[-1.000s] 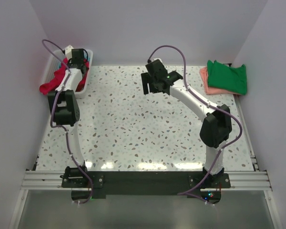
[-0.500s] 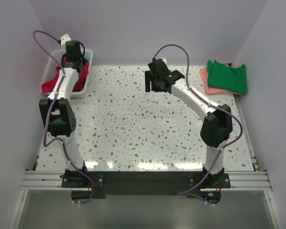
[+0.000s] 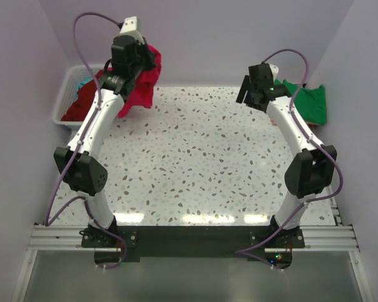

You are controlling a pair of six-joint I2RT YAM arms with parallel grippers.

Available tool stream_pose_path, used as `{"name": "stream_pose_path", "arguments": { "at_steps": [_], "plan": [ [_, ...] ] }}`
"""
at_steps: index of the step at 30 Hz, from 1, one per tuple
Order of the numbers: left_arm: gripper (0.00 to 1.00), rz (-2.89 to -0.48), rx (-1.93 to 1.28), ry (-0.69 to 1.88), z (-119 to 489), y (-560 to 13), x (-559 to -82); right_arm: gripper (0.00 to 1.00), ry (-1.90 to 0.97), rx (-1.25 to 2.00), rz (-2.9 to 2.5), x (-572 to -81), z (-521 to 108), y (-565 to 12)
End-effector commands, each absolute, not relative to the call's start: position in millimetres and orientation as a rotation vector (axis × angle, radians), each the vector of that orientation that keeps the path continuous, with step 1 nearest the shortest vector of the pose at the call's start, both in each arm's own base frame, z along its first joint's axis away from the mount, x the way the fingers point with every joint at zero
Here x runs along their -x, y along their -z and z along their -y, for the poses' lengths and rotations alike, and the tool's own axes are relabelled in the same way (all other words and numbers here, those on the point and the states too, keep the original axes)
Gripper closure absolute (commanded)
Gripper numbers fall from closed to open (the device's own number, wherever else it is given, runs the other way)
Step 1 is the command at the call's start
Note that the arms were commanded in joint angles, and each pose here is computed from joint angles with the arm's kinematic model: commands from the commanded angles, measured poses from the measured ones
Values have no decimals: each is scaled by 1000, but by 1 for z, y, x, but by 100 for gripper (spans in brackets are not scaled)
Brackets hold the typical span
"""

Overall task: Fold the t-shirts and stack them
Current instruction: Grab the tshirt from the pile, then move the tshirt to the center of the board

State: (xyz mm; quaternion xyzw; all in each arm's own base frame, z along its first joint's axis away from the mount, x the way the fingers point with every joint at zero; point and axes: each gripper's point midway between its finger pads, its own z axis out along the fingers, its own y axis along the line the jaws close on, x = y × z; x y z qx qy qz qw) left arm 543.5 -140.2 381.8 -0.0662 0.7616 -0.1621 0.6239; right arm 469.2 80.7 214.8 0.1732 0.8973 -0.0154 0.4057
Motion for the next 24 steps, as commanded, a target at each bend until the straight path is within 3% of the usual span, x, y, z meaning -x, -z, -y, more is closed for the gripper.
{"name": "stream_pose_path", "arguments": {
  "at_steps": [1, 7, 9, 14, 18, 20, 21, 22, 24],
  "plan": [
    [100, -1618, -84, 550, 218, -454, -494, 21, 29, -488, -2173, -464, -64, -246],
    [100, -1565, -273, 746, 302, -482, -433, 21, 29, -494, -2189, -456, -57, -237],
    [100, -1587, -253, 755, 302, -475, -426, 21, 30, -494, -2192, -453, -56, -236],
    [100, -1658, -95, 623, 268, -442, -426, 21, 18, -496, -2177, -451, -53, -241],
    [98, -1794, 153, 392, 218, -370, -428, 21, 17, -492, -2184, -450, -52, -239],
    [74, -1843, 204, 298, 201, -340, -425, 21, 14, -490, -2189, -449, -52, -237],
    [56, -1888, 220, 275, 198, -322, -423, 21, 16, -489, -2192, -449, -52, -236],
    [24, -1919, 223, 242, 195, -307, -422, 21, 12, -486, -2194, -448, -53, -236],
    [17, -2040, 252, 146, 187, -261, -415, 21, 3, -480, -2207, -448, -56, -232]
  ]
}}
